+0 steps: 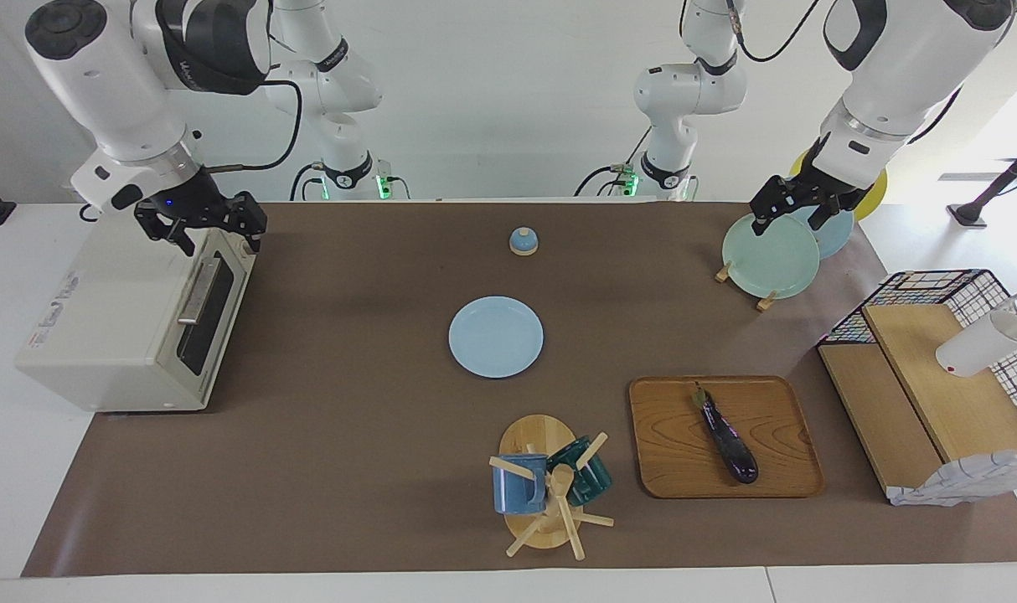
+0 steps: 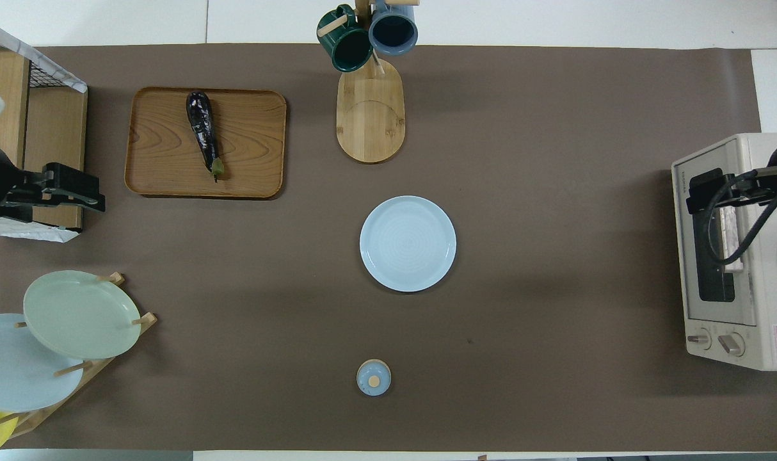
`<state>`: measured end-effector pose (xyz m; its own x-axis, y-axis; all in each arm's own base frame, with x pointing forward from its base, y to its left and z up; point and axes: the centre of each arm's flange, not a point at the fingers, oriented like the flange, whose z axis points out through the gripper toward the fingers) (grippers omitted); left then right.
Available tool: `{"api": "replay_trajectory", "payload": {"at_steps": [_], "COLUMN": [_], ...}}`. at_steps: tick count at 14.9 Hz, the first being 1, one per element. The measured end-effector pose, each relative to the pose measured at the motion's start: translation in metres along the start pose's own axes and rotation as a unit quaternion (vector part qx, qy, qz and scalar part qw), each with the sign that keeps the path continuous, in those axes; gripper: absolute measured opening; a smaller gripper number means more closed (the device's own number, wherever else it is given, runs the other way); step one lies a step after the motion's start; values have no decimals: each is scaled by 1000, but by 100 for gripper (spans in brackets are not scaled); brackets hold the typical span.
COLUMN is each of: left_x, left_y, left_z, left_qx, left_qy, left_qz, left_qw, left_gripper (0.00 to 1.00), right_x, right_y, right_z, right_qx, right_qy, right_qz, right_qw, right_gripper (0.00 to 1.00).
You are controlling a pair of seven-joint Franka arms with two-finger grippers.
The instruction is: Put eggplant into oven
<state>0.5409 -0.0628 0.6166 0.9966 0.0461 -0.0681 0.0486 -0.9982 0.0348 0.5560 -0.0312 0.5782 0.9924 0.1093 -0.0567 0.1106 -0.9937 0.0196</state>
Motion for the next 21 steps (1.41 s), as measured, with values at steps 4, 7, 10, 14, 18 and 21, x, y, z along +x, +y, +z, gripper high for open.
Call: {"api": "replay_trajectory", "payload": {"at_steps": [4, 7, 10, 14, 18, 21], "left_x": [0, 5, 19, 74, 143, 182], "left_y": [1, 0, 1, 12, 24, 39], "left_z": [0, -1, 16, 93, 194, 248], "left_qx": [0, -3, -8, -13, -18, -24], "left_qy": [0, 19, 42, 31, 23, 40], "left_qz": [0, -4, -8, -9, -9, -5], "left_qw": [1000, 1000, 999, 999, 1000, 999], "left_gripper": [100, 100, 100, 100, 100, 100], "right_x": [-3, -17, -29, -32, -36, -37], "right_y": [16, 38, 53, 59, 68, 68], "right_z": [23, 51, 75, 96, 106, 109], "right_qx": [-1, -3, -35, -47, -65, -67], "right_qy": [13, 21, 5, 4, -1, -2], "right_qz": [-36, -28, 6, 36, 35, 33], "right_qw": [999, 999, 999, 998, 997, 997], "right_gripper": [47, 18, 1, 1, 1, 1]}}
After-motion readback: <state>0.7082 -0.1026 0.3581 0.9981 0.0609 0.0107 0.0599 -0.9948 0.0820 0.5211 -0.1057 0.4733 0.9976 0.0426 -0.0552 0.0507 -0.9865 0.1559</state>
